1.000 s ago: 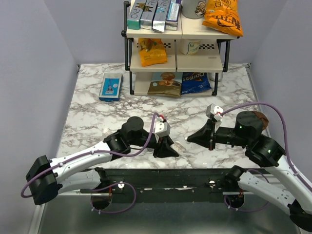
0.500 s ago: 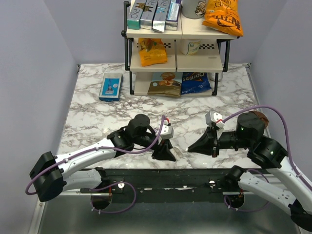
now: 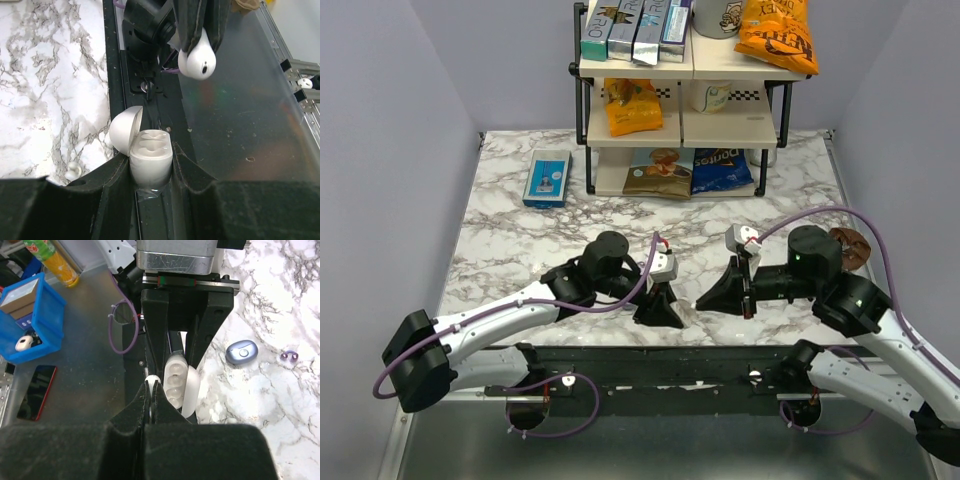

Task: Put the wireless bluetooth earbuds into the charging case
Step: Place the earbud in the charging case.

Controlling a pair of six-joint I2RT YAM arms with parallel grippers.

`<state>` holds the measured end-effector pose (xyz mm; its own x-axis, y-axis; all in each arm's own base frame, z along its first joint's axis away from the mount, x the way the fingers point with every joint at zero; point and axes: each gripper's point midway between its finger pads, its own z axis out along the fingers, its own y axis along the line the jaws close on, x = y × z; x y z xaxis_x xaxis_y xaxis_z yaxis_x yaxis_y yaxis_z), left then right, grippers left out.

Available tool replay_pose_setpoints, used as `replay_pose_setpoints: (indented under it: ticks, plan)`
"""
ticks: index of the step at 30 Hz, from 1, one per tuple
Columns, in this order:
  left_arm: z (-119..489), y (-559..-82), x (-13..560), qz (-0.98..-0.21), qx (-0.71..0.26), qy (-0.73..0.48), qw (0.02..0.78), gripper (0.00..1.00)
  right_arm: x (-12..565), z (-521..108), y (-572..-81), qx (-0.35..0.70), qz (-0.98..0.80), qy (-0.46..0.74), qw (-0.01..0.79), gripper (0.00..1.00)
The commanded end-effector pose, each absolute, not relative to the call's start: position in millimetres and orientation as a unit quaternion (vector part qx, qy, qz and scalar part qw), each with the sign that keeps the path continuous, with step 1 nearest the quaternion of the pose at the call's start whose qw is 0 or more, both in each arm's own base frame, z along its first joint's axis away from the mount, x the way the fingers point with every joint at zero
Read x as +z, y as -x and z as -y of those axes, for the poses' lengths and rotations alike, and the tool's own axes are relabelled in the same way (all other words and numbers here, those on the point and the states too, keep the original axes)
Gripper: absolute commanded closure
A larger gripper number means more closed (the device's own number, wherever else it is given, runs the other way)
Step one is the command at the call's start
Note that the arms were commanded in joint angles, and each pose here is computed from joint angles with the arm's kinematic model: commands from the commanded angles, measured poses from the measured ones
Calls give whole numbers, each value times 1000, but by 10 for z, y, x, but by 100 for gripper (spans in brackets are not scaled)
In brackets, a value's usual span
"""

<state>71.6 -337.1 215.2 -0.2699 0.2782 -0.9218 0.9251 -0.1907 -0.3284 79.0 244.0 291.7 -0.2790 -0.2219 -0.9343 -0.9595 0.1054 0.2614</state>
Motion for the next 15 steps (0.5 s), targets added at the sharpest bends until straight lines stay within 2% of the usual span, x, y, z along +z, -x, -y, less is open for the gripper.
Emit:
replay_pose_setpoints:
  ticks: [1, 15]
  plan:
    - [3451, -803, 2344, -550, -559, -533, 317, 100, 2885, -2514, -815, 485, -640, 458, 381, 99]
    - [3476, -824, 2421, -540, -561, -533, 330, 100, 2782, -2610, -901, 469, -651, 455, 386, 99]
